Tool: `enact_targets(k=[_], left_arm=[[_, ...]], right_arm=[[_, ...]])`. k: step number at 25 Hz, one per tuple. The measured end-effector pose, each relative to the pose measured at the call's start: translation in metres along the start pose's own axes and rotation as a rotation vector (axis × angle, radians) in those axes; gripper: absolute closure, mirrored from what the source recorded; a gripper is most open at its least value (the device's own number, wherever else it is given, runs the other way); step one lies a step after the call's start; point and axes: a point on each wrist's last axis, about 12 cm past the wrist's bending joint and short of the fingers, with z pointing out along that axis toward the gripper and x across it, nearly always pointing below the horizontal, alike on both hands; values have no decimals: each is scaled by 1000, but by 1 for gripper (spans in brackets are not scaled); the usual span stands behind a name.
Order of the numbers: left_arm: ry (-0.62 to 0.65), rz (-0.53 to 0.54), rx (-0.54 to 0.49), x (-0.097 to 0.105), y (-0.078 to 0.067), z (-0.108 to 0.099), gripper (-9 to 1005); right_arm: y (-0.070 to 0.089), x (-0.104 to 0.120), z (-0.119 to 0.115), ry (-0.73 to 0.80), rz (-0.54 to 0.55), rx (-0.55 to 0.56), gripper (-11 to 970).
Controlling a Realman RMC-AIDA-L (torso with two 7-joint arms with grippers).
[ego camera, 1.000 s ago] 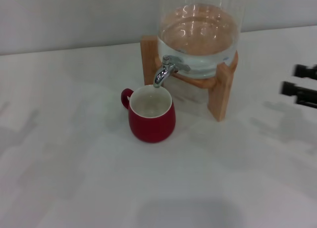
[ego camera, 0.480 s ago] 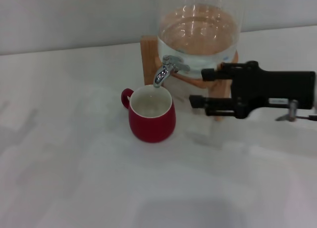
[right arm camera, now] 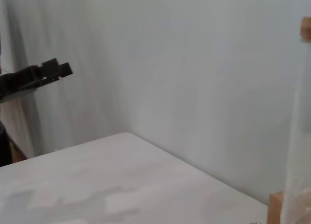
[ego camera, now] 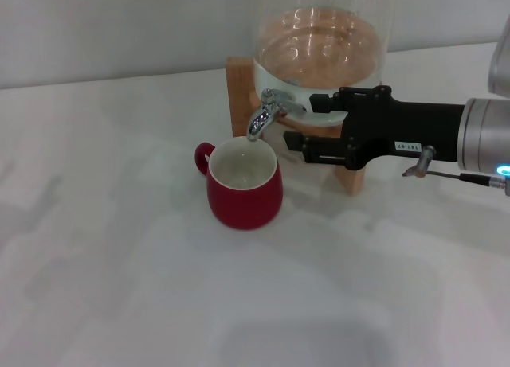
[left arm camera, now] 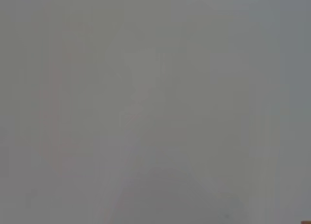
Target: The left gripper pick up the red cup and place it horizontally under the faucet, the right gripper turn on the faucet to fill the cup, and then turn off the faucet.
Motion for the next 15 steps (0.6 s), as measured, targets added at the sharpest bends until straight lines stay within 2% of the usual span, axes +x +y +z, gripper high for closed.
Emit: enact_targets(k=[6, 15], left_arm=[[-3, -2, 4, 0, -1, -1, 103], [-1, -5, 0, 1, -1, -3, 104]], right_arm=[[-6, 6, 2, 6, 19, 41, 240], [-5, 5, 11, 19, 16, 13, 240]])
